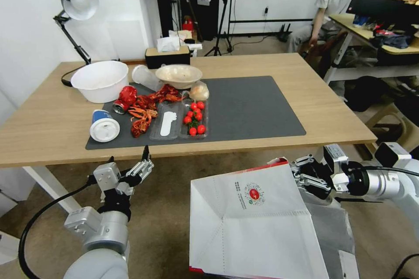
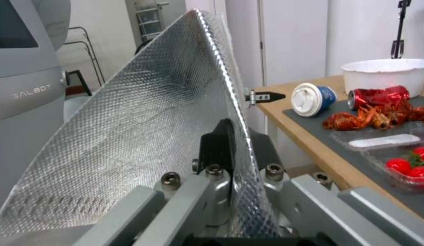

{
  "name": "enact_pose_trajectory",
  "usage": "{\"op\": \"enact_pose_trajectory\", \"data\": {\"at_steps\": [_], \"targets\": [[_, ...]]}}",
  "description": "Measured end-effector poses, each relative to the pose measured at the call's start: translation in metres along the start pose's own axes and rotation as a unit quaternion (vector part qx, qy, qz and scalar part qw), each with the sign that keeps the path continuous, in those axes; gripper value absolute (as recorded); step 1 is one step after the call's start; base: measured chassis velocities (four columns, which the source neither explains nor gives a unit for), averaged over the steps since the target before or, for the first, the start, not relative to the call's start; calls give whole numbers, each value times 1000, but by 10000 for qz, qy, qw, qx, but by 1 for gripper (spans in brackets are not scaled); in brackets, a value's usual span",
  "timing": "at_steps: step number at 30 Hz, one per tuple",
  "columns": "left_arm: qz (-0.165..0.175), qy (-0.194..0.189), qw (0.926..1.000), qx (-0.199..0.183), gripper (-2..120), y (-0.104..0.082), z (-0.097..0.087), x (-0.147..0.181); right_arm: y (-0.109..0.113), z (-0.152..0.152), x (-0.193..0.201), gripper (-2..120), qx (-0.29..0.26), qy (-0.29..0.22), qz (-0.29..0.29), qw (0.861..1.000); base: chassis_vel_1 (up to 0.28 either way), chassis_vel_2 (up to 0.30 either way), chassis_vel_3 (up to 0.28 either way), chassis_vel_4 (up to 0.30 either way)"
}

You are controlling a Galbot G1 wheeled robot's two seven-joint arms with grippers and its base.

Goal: Pick up the food delivery bag from the floor and place it on the table.

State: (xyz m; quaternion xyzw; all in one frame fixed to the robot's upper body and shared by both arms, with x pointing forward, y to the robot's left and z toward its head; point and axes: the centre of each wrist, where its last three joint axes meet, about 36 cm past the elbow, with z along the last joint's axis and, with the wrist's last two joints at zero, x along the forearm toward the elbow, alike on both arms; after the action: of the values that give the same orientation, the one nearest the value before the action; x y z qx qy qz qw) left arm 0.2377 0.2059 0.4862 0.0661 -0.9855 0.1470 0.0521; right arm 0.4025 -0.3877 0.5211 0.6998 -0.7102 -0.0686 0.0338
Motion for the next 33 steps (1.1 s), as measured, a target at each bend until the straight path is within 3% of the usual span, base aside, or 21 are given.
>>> {"op": "enact_pose_trajectory", "data": {"at_steps": [21, 29, 33], "targets": [[-8, -120, 9999, -6, 100, 1, 1, 2, 4, -20, 1, 0, 169, -352, 237, 9990, 0, 0, 0, 0], [-10, -150, 9999, 6, 100, 0, 1, 2, 8, -53, 7, 0, 386, -633, 419, 9964, 0, 0, 0, 0], [-3, -172, 9999, 12, 100, 0, 0, 2, 16, -83, 12, 0, 438, -1207, 633, 9897, 0, 0, 0, 0]]}}
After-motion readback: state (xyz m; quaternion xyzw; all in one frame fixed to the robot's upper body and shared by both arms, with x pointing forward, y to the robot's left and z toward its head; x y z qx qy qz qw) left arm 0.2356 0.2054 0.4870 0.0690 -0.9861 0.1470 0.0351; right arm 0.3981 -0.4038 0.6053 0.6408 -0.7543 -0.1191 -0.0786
